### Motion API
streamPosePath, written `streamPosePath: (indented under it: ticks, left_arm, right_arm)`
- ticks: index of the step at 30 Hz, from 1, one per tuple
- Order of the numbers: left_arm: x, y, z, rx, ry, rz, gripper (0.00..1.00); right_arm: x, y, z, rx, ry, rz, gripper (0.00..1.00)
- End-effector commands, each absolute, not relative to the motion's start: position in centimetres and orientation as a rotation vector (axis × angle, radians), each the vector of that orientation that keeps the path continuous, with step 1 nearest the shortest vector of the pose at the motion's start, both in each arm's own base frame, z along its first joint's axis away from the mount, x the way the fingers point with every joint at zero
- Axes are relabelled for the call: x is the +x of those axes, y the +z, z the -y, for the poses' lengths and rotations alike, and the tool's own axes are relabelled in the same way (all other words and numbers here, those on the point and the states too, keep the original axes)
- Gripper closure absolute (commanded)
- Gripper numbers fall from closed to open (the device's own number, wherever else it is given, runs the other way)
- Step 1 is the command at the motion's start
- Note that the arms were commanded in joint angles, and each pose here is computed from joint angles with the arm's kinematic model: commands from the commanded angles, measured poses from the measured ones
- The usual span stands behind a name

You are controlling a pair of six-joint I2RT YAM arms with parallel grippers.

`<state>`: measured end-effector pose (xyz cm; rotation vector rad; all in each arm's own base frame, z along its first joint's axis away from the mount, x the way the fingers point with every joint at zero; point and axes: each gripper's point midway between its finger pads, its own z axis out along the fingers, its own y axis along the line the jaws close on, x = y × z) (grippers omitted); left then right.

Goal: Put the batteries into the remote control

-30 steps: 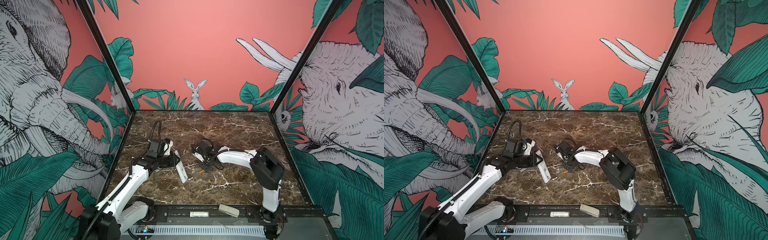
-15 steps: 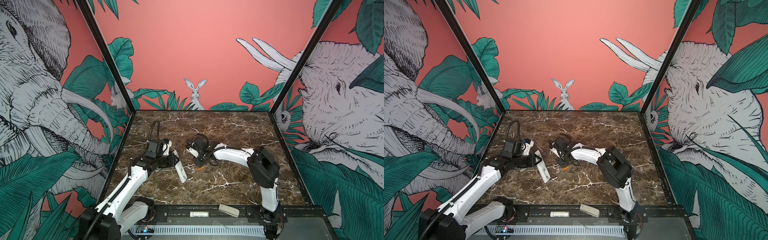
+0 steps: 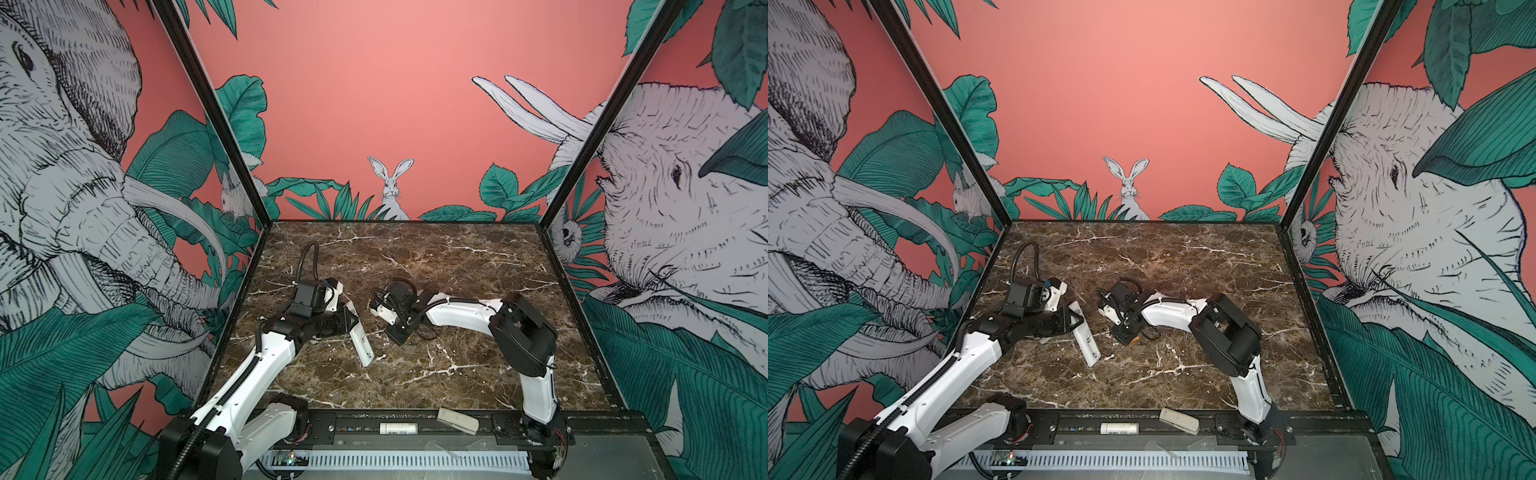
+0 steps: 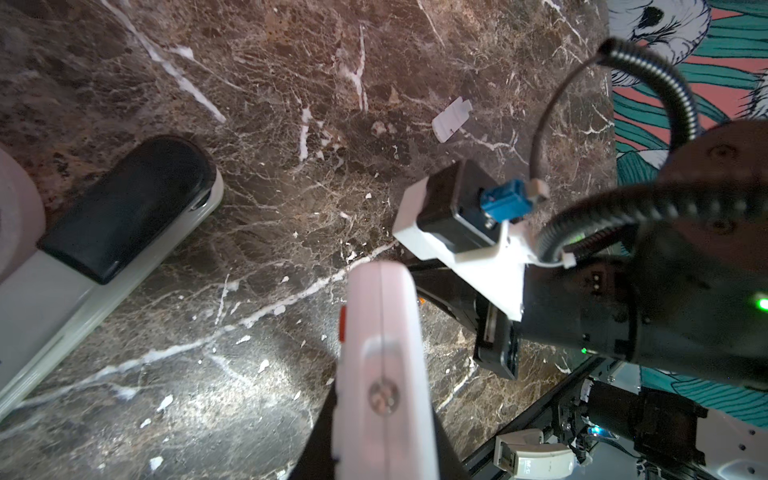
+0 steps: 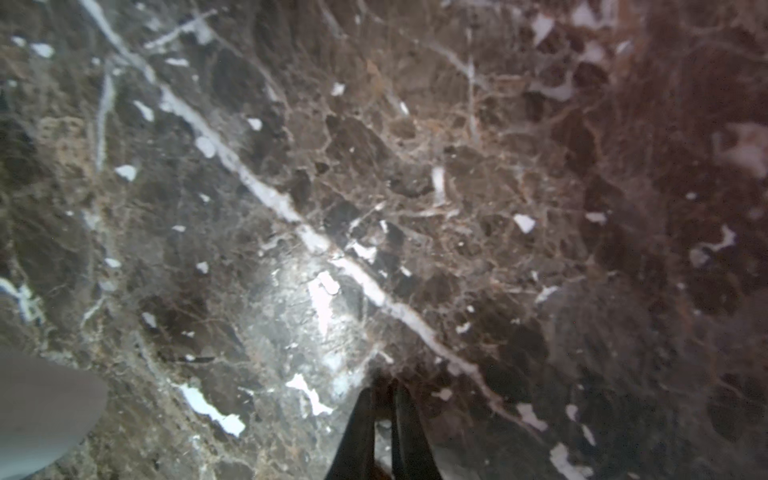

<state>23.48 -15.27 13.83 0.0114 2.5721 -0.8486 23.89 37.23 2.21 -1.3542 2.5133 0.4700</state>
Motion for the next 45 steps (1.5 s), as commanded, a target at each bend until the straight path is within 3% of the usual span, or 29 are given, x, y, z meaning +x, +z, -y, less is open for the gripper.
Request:
streamPosePath:
  ticks: [1,9,13,17,23,30,37,45]
  left_arm:
    - [23.7,14.2,15.5,0.020,-0.875,-2.558,1.00]
    - [24.2,14.1,16.0,0.019,-0.901,-2.552,1.00]
    - [24.2,14.0,16.0,0.021,-0.904,-2.554,1.00]
    - [24.1,13.9,16.0,0.022,-0.902,-2.552,1.00]
    - [24.2,13.6,16.1,0.016,-0.916,-2.552,1.00]
    - [24.3,13.5,16.3,0.020,-0.930,-2.552,1.00]
    - [24.3,13.7,16.4,0.024,-0.941,-2.546,1.00]
    - [23.7,13.9,16.1,0.023,-0.927,-2.540,1.00]
  right_arm:
    - [20.8,0.5,-33.9,-1.384,0.408,-2.644,0.89]
    - [20.3,0.9,-29.1,-1.321,0.301,-2.686,0.89]
    - [20.7,3.0,-28.2,-1.250,0.297,-2.650,0.83]
    - [21.2,4.5,-26.4,-1.094,0.229,-2.666,0.66]
    - [21.4,4.9,-22.1,-0.764,0.068,-2.756,0.48]
    - [20.1,3.5,-15.5,-0.418,-0.098,-2.829,0.39]
    - [18.4,1.5,-13.3,-0.285,-0.040,-2.901,0.42]
    - [18.5,0.0,-13.0,-0.274,-0.045,-2.927,0.72]
